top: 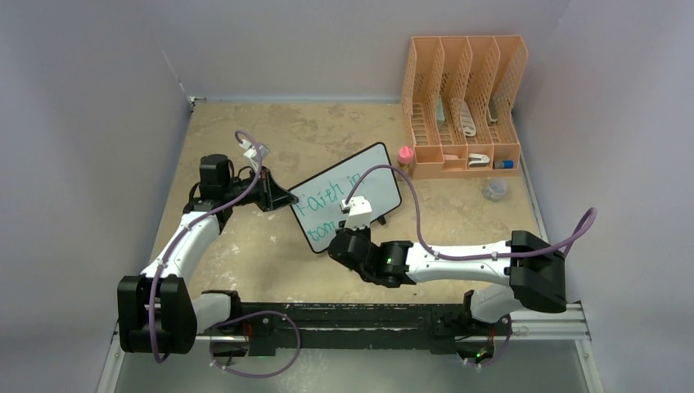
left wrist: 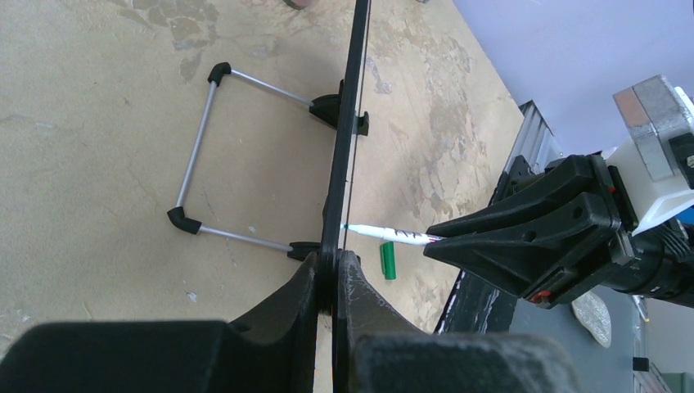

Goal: Write a sentence on the whiteboard

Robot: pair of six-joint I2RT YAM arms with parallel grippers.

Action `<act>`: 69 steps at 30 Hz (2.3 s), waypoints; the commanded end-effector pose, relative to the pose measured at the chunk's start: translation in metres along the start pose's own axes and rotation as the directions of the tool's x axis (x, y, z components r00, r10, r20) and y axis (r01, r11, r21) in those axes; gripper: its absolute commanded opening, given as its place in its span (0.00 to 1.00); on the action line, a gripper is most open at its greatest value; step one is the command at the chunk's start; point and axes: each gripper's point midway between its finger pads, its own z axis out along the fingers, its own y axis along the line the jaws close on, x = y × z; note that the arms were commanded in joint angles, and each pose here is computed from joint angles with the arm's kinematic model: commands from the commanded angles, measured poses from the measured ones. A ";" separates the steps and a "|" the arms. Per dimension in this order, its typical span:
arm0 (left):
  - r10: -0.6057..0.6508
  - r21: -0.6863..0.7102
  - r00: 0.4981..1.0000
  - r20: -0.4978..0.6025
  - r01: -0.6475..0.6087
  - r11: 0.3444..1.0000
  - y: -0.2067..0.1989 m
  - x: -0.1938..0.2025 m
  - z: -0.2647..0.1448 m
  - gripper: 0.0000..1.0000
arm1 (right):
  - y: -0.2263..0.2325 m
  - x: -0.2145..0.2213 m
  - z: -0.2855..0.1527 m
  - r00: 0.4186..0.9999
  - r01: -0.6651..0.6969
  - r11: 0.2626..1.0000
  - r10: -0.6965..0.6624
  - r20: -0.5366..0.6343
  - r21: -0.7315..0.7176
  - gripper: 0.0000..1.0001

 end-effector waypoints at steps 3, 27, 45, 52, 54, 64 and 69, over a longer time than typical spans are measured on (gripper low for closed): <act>0.011 -0.038 1.000 -0.014 -0.012 0.999 0.004 0.002 0.001 0.00 | -0.007 0.009 0.001 1.000 -0.006 1.000 0.006 -0.021 0.016 0.00; 0.011 -0.036 1.000 -0.015 -0.011 0.999 0.004 0.002 0.001 0.00 | 0.002 -0.032 -0.011 0.993 -0.078 0.997 0.079 0.086 -0.014 0.00; 0.012 -0.034 1.000 -0.015 -0.013 0.999 0.003 0.002 0.001 0.00 | 0.004 -0.039 -0.004 0.990 -0.083 0.997 0.083 0.115 -0.003 0.00; 0.013 -0.031 1.000 -0.015 -0.013 0.999 0.002 0.002 0.001 0.00 | 0.003 -0.039 -0.001 0.989 -0.086 0.996 0.085 0.118 0.004 0.00; 0.012 -0.031 1.000 -0.016 -0.013 0.999 0.002 0.002 0.001 0.00 | 0.003 -0.039 0.000 0.989 -0.086 0.996 0.085 0.119 0.005 0.00; 0.014 -0.032 1.000 -0.015 -0.015 0.999 0.002 0.002 0.001 0.00 | 0.003 -0.032 0.003 0.993 -0.073 0.997 0.073 0.093 -0.001 0.00; 0.013 -0.032 1.000 -0.016 -0.013 0.999 0.003 0.002 0.001 0.00 | 0.003 -0.023 0.003 0.997 -0.057 0.998 0.058 0.061 -0.012 0.00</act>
